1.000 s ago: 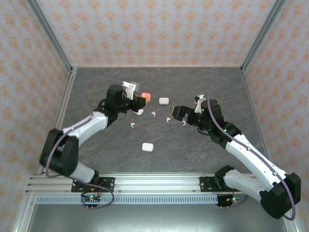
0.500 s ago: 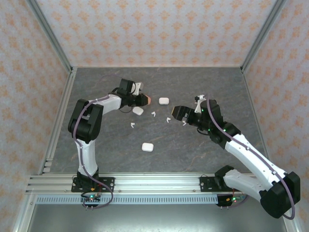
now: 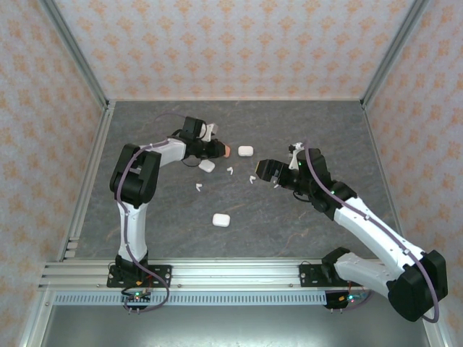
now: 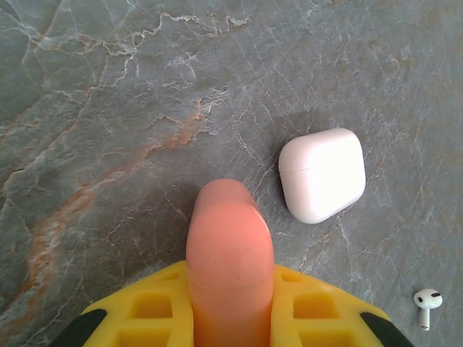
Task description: Insert wireless bluetooth earbuds into charging case
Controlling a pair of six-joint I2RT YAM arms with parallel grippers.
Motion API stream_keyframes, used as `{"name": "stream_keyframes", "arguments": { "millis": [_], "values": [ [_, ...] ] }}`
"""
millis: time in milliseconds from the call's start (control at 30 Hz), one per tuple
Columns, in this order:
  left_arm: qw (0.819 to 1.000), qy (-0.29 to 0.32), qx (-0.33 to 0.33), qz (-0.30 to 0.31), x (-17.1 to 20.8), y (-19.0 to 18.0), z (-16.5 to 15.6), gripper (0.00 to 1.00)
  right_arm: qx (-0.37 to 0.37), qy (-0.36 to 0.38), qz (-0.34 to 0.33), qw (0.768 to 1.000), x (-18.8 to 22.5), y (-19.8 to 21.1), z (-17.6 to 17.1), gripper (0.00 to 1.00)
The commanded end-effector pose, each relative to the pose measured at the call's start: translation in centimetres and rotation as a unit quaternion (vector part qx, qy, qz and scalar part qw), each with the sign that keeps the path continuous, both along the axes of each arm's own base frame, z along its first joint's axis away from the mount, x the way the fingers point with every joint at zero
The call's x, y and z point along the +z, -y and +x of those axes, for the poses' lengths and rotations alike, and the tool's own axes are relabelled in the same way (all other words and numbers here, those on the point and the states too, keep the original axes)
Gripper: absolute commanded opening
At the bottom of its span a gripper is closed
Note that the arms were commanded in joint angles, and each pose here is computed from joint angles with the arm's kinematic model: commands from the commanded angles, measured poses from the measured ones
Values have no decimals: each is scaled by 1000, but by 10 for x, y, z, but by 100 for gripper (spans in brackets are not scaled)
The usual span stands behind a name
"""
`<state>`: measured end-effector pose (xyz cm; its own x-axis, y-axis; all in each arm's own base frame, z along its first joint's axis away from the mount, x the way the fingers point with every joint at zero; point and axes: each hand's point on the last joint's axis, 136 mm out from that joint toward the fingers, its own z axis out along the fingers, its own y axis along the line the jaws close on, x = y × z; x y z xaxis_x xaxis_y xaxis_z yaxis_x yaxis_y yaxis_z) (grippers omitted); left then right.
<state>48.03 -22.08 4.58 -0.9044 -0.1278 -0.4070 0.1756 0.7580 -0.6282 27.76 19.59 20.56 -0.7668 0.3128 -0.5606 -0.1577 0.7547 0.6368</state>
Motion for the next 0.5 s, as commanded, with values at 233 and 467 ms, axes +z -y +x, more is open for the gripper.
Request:
{"name": "stream_keyframes", "arguments": {
  "millis": [233, 467],
  "values": [
    [999, -20, 13, 33, -10, -7, 1, 33, 4, 4, 4, 1000, 6, -1, 0, 99],
    [997, 5, 25, 69, 11, -21, 6, 44, -1, 12, -35, 999, 10, 12, -5, 99]
  ]
}}
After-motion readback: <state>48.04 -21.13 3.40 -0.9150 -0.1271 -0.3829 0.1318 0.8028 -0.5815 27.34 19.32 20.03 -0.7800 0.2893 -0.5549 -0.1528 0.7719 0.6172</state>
